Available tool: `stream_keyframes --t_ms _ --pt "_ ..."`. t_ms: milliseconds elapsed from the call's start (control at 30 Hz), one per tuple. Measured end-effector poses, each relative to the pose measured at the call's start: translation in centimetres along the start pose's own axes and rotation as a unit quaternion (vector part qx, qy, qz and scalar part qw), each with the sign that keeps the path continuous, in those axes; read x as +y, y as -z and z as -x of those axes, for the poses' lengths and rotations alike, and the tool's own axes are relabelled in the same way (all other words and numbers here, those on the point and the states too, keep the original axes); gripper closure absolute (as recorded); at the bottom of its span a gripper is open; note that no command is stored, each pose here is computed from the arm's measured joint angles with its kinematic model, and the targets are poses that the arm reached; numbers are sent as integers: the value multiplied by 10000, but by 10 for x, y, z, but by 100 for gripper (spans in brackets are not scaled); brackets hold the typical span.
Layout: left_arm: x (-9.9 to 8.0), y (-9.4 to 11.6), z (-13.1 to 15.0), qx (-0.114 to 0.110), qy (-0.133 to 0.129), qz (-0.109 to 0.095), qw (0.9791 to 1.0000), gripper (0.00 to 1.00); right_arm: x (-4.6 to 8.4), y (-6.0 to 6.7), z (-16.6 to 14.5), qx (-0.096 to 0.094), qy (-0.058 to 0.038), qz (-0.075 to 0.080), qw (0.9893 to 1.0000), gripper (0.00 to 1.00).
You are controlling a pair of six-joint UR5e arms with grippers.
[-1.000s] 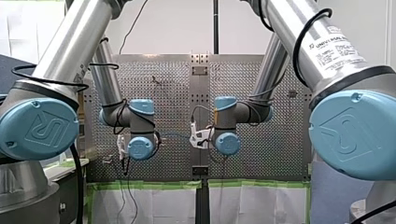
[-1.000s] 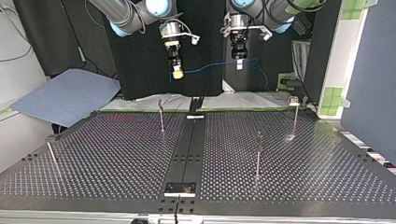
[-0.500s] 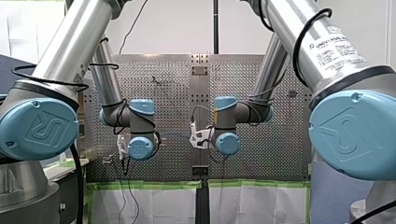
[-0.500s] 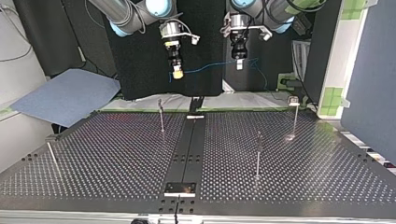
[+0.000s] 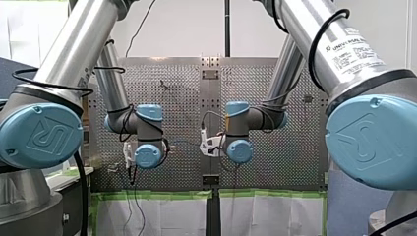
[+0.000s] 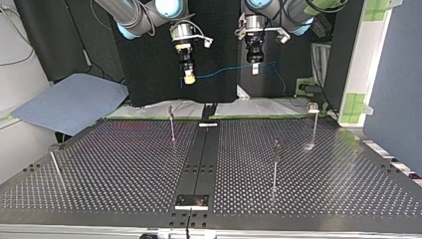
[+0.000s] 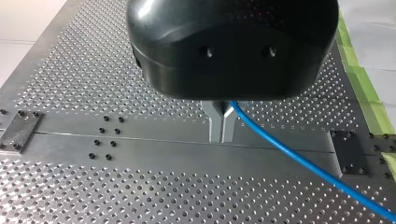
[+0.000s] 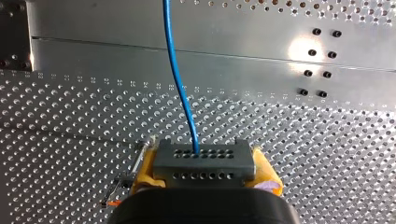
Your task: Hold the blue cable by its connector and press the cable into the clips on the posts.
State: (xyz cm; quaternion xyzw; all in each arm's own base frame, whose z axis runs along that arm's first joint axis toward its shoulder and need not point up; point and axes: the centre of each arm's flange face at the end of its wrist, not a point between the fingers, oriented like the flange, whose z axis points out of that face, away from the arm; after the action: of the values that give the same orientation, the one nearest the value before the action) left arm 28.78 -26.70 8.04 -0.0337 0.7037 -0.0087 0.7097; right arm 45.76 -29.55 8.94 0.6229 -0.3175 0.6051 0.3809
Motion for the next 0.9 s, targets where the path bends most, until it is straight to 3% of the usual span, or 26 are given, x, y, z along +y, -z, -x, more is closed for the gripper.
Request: stream_keyframes --t_ms 233,367,467,700,900 --pt "0 0 0 7 -7 -2 10000 100 0 0 0 0 0 0 10000 100" --pt "5 1 -8 144 -142 36 9998 100 0 -1 3 -45 31 11 10000 100" --pt "8 3 -18 308 -264 56 9992 100 0 0 15 -230 94 3 9997 100" --pt "14 10 -41 598 -458 74 9971 100 -1 9 51 -671 218 -37 9975 100" --pt "15 12 -47 667 -503 78 9965 100 -1 12 60 -762 243 -46 9968 100"
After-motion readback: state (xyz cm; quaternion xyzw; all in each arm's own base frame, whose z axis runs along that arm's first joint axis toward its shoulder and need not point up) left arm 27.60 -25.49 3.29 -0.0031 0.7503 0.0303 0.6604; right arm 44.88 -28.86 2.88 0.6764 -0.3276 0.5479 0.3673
